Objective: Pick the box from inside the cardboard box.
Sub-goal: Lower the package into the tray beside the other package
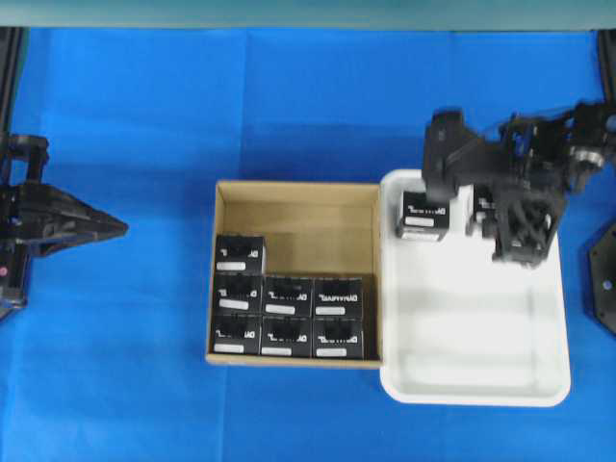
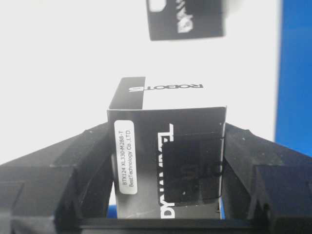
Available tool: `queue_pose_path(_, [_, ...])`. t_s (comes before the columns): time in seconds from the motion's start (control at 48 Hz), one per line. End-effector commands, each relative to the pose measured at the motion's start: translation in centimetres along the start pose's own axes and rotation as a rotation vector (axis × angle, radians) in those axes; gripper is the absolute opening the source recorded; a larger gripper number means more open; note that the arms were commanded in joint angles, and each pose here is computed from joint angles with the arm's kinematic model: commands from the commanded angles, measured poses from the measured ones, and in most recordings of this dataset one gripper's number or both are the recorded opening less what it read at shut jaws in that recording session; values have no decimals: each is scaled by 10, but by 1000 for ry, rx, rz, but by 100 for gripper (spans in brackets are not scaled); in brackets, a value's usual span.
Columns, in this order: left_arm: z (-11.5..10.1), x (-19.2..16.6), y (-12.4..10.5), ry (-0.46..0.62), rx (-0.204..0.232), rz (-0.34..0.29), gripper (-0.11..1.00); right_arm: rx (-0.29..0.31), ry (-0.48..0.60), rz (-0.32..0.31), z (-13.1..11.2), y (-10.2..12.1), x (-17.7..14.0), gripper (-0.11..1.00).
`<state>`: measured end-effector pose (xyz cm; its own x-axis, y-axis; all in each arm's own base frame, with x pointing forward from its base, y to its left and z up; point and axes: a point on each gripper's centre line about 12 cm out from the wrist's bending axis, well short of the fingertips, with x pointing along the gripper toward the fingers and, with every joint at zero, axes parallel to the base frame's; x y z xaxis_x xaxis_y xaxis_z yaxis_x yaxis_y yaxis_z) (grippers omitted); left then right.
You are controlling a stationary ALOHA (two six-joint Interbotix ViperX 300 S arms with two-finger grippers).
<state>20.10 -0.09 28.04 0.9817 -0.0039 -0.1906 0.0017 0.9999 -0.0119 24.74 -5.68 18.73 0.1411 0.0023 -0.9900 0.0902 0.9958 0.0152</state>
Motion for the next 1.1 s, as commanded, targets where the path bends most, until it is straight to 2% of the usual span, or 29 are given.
queue_pose_path(0.0, [9, 0, 1, -23, 2, 4, -6, -17, -10, -6, -3, -1, 14, 62])
queue_pose_path(0.104, [10, 0, 1, -25, 1, 3, -6, -46, -20, -19, -4, -3, 30, 62])
queue_pose_path(0.542, [12, 0, 0, -29, -2, 3, -6, -1, -45, -41, 5, -23, 67, 62])
queue_pose_path(1.083, [11, 0, 0, -26, -2, 3, -6, 4, -58, -41, 3, -23, 75, 62])
